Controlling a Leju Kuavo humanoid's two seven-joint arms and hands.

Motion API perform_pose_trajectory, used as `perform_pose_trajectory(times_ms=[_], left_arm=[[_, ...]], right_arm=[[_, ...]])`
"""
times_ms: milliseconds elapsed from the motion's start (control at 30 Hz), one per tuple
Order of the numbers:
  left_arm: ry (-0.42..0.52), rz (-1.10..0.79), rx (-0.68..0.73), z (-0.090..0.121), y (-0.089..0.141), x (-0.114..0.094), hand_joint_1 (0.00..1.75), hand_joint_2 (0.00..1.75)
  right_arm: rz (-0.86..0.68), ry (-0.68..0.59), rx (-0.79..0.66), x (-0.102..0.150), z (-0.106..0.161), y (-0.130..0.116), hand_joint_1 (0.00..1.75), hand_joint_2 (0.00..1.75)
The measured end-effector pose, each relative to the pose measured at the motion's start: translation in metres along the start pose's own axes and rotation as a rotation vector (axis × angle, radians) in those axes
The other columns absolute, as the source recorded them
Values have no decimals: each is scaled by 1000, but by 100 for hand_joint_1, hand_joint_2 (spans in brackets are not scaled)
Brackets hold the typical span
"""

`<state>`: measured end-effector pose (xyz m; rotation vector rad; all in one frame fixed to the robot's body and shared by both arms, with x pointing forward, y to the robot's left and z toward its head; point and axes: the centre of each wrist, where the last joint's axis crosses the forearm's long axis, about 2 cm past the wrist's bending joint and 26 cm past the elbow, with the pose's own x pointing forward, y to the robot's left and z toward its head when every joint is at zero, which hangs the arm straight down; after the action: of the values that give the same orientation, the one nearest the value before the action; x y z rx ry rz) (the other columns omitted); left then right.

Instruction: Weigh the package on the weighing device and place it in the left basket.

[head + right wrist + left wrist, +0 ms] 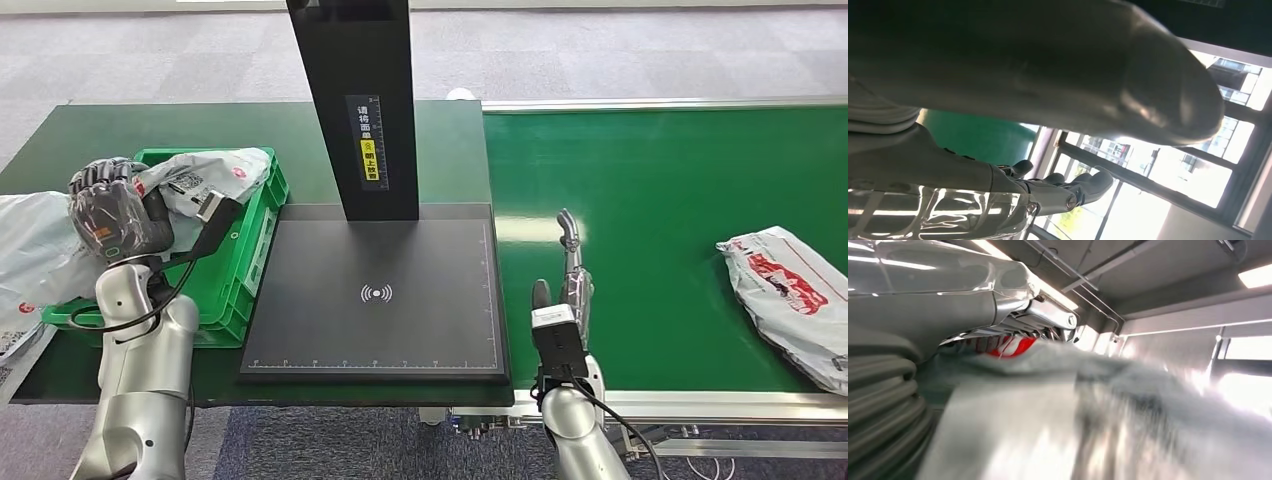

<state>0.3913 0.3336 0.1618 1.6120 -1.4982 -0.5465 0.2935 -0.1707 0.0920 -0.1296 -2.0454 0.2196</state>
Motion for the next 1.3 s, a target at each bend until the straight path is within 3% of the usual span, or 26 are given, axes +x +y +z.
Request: perform_pose_trajectory(times_ms=[233,267,367,400,533,800,1000,1300], left_arm=[[13,-9,-19,2,-4,-3,175,175],[17,-10,-17,2,-3,-4,167,175],[27,-13,-14,1,-3,-5,36,175],[32,-14,-15,0,-3,-4,0,175],[9,-12,-30,1,-6,5,0,175],[-160,113,-22,10,-8,13,0,175],[-173,133,-18,17,-10,8,0,175],[-90,155,-39,28,-16,3,0,175]], right_arm=[[3,-1,1,1,1,0,0,0],[6,0,2,1,2,0,0,0],[18,1,5,0,4,0,0,0],[23,1,6,0,4,0,0,0],[31,3,8,1,4,-1,0,0],[46,6,-6,-1,7,-4,0,0],[53,1,-21,-2,9,-6,0,0],[59,0,-22,-3,10,-8,0,0]])
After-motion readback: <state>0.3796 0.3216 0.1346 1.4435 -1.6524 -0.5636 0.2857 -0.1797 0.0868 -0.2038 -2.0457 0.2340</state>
